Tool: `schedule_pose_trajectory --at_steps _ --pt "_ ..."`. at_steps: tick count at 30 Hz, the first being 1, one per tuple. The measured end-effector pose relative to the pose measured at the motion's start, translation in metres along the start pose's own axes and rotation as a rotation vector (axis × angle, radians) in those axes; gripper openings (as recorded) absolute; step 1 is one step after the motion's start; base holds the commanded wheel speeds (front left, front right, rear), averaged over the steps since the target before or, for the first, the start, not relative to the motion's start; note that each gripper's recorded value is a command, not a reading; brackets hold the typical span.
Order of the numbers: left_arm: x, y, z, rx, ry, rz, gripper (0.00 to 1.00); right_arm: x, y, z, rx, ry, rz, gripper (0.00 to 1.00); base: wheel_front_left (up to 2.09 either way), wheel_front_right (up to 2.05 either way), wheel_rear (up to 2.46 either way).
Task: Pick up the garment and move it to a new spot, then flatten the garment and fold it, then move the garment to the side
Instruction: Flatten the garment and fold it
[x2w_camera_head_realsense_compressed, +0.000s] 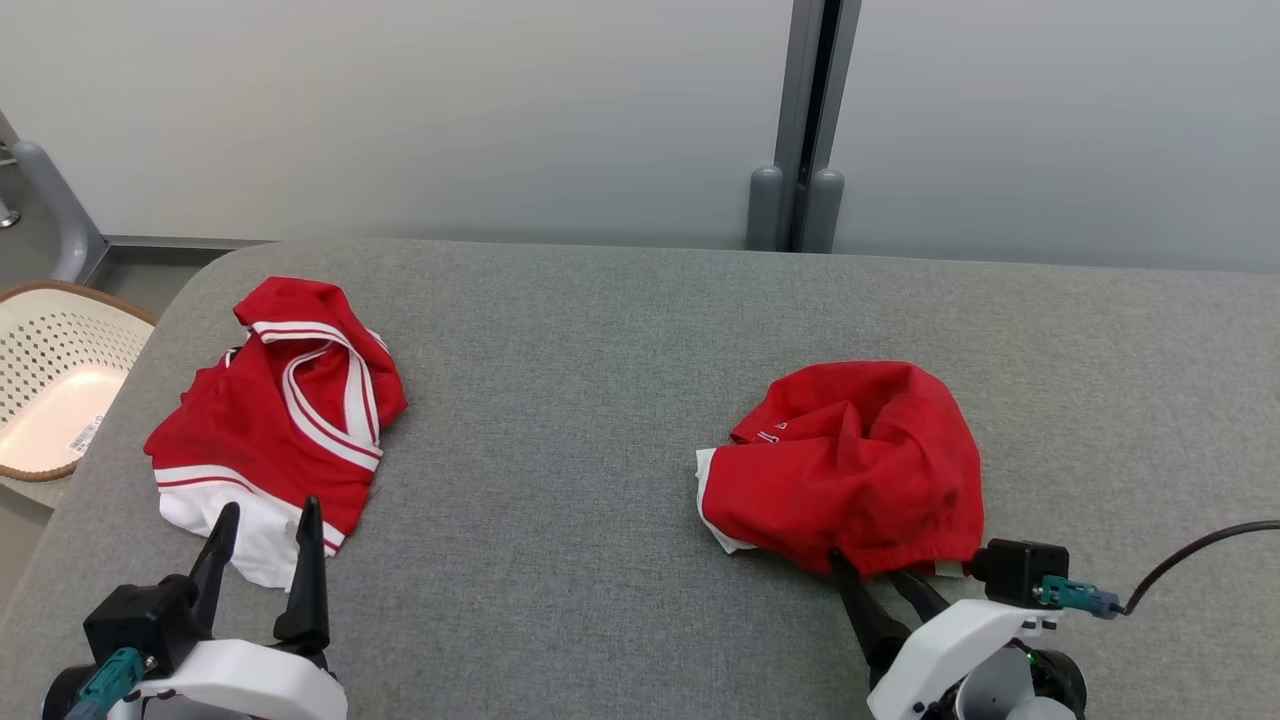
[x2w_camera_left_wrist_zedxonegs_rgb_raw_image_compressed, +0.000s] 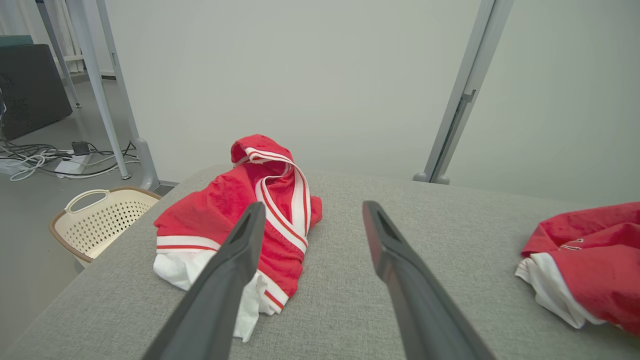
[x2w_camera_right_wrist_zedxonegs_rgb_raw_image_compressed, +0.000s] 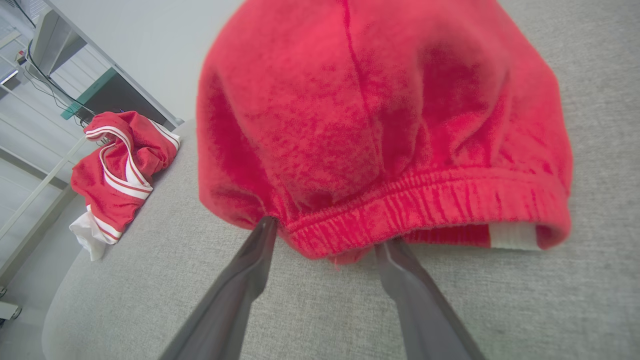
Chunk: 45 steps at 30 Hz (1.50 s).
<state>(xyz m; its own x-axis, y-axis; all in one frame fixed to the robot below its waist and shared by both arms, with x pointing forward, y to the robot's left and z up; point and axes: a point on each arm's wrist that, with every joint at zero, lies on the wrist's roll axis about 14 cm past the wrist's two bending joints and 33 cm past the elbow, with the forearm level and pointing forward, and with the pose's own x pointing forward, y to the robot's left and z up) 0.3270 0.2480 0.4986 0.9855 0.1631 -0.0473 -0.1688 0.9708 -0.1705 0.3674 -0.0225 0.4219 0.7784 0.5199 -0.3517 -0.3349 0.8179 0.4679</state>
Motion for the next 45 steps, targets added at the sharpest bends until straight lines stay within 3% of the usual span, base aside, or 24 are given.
schedule_pose_trajectory --at_steps 10,18,23,27,33,35,36,45 --pt "0.002 0.0 -0.004 0.0 0.016 0.0 1.0 0.003 -0.002 0.02 -0.019 -0.045 0.011 0.0 0.0 0.0 0.0" --pt "0.014 -0.012 -0.016 0.008 0.058 -0.04 1.0 -0.004 -0.042 0.095 -0.143 -0.099 -0.022 0.0 0.0 0.0 0.0" --pt "0.034 -0.023 -0.023 0.011 0.084 -0.075 1.0 0.012 -0.063 0.125 -0.121 -0.039 -0.025 0.0 0.0 0.0 0.0" --pt "0.049 -0.027 -0.034 0.015 0.112 -0.093 1.0 0.028 -0.098 0.12 -0.079 0.097 -0.077 0.0 0.0 0.0 0.0" --pt "0.054 -0.021 -0.048 0.016 0.148 -0.075 1.0 0.044 -0.149 0.116 -0.127 0.218 -0.196 0.0 0.0 0.0 0.0" --pt "0.053 -0.015 -0.05 0.021 0.153 -0.06 1.0 0.049 -0.152 0.114 -0.131 0.229 -0.206 0.39 0.0 0.0 0.0" --pt "0.052 -0.014 -0.051 0.021 0.155 -0.058 1.0 0.049 -0.153 0.112 -0.137 0.237 -0.213 1.0 0.0 0.0 0.0" --pt "0.045 -0.022 -0.037 0.005 0.102 -0.08 1.0 0.024 -0.127 0.108 -0.196 0.188 -0.18 1.0 0.0 0.0 0.0"
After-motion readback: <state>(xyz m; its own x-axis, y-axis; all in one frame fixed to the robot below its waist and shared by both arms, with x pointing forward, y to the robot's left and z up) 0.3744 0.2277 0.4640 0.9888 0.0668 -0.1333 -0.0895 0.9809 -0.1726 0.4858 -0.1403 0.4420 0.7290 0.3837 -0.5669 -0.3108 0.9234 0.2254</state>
